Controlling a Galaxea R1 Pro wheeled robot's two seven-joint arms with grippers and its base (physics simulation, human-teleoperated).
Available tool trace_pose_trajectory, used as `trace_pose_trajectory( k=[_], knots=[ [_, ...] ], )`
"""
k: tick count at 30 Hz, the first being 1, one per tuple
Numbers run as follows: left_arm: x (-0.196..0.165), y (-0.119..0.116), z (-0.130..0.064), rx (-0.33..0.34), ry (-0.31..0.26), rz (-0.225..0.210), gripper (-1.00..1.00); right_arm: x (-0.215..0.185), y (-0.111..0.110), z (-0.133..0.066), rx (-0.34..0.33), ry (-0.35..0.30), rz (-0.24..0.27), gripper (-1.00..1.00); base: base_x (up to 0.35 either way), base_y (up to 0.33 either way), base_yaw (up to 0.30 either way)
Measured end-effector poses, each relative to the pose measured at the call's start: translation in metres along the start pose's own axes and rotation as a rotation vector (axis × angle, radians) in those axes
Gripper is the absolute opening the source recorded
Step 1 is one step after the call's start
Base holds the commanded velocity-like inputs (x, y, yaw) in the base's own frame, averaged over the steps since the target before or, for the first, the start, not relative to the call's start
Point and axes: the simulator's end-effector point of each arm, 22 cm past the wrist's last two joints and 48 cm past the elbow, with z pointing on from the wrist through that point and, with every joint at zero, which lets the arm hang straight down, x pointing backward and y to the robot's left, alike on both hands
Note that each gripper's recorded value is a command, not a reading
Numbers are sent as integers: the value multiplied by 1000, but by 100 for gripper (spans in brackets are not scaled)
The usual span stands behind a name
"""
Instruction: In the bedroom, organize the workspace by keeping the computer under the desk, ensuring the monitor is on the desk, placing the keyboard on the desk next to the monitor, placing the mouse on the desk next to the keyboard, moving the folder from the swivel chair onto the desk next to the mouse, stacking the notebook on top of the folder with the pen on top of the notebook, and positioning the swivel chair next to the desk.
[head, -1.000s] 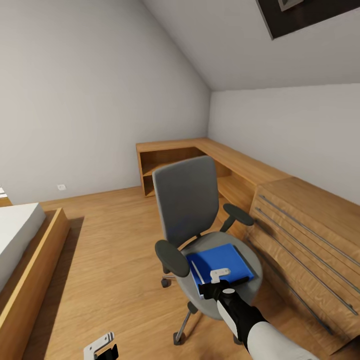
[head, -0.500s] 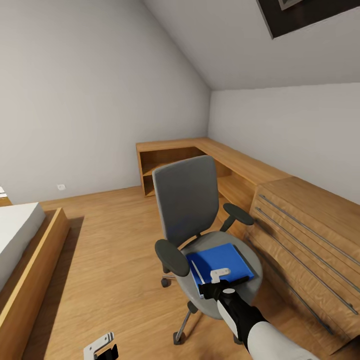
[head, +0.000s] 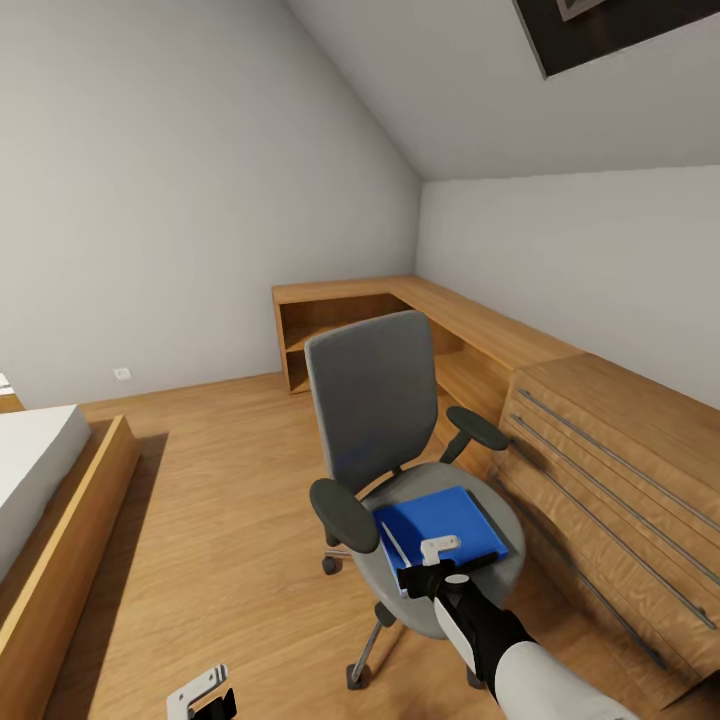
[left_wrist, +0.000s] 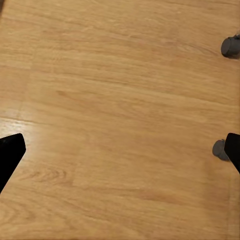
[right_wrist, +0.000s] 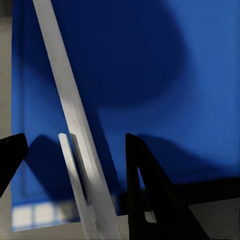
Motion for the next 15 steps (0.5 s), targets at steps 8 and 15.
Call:
trace_pose_trajectory(
  k=[8,15],
  knots=[
    [0,0,0,0,0,0,100,0,-1,0,1,0,1,-100,0,0,0],
    [0,0,0,1,0,0,100,0,-1,0,0,1,1,-100,0,0,0]
  ],
)
